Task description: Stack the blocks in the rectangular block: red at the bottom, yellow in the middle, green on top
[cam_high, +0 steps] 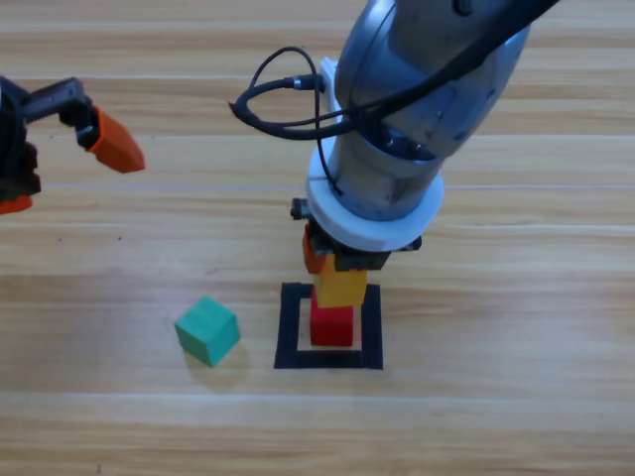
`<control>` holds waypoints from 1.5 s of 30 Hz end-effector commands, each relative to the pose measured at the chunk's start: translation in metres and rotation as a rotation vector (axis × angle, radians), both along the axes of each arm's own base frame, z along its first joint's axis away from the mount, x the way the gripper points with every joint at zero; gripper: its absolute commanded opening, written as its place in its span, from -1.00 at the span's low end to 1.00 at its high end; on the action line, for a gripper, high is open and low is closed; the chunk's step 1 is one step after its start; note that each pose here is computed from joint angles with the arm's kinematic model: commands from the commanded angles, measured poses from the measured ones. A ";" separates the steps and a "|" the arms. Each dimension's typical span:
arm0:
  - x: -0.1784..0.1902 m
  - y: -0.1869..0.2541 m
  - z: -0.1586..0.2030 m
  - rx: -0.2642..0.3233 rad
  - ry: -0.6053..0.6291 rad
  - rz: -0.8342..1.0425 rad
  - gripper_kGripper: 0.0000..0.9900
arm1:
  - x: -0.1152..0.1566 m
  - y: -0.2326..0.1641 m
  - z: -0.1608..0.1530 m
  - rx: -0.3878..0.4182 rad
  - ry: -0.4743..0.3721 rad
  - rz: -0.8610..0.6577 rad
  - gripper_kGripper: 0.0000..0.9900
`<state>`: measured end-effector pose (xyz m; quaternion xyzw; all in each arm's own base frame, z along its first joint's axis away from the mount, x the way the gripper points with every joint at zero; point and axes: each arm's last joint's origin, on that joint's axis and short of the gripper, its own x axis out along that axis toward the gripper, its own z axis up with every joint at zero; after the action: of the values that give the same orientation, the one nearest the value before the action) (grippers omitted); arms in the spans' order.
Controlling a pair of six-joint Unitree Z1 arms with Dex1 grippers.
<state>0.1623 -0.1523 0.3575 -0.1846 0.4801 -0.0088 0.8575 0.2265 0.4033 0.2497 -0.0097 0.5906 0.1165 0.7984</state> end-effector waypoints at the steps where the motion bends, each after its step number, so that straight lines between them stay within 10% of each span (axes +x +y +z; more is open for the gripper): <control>1: 0.006 -0.002 -0.012 0.018 0.037 -0.001 0.96 | -0.002 0.017 -0.040 -0.081 0.025 -0.002 -1.00; 24: 0.014 0.003 -0.016 0.023 0.044 0.018 0.94 | 0.012 0.021 -0.059 -0.100 0.032 -0.048 -1.00; 26: 0.015 0.003 -0.016 0.022 0.042 0.019 0.94 | 0.013 0.025 -0.059 -0.089 0.039 -0.042 -0.56; 29: 0.015 0.003 -0.016 0.023 0.044 0.019 0.94 | 0.015 0.024 -0.061 -0.093 0.047 -0.045 0.99; 45: 0.015 0.002 -0.017 0.014 0.038 0.017 0.94 | -0.002 -0.010 0.030 0.020 -0.034 -0.009 1.00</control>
<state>0.1702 -0.1486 0.3512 -0.1874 0.4872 -0.0044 0.8529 0.2355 0.4201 0.2300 -0.0093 0.5957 0.0974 0.7972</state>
